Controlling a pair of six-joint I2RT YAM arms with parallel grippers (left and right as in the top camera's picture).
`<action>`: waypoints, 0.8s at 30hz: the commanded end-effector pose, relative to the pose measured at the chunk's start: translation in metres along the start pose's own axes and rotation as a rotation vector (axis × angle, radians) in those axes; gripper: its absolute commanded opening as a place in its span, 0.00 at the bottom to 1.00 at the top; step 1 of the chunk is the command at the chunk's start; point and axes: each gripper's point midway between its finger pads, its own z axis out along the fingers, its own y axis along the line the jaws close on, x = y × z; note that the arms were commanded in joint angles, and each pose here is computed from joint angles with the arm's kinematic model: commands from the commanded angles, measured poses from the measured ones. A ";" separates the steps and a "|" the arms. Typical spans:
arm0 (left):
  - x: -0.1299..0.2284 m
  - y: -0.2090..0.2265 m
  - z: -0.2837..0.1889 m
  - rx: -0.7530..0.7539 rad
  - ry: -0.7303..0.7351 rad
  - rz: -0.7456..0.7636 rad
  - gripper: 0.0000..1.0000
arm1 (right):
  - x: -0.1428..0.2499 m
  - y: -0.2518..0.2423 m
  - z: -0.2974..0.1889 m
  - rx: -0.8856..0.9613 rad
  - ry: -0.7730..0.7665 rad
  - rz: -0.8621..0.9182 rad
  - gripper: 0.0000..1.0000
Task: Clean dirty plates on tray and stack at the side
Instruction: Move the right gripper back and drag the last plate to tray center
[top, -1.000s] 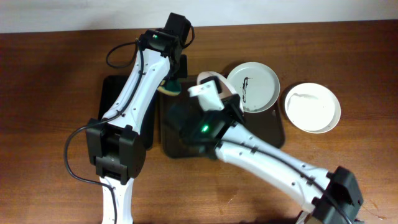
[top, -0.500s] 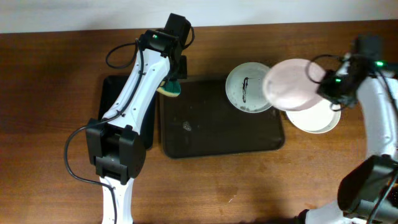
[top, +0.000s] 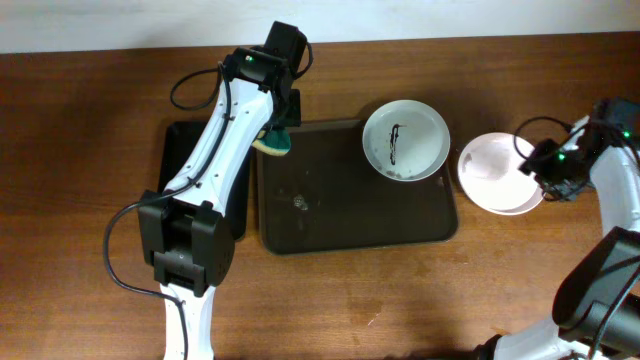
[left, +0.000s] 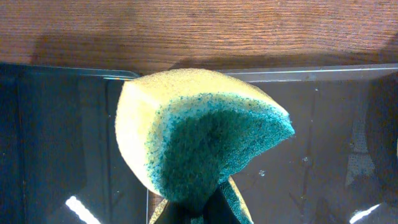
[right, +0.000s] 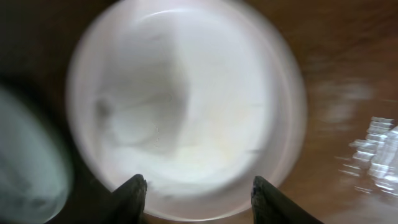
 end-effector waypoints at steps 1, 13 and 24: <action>-0.004 0.000 -0.006 0.007 -0.018 0.011 0.00 | 0.020 0.081 0.007 -0.142 0.025 -0.195 0.55; -0.004 0.000 -0.006 0.006 -0.017 0.011 0.00 | 0.086 0.123 0.088 0.119 0.094 -0.153 0.27; -0.004 0.000 -0.006 0.006 -0.017 0.011 0.00 | 0.185 0.173 0.085 0.104 0.268 -0.466 0.04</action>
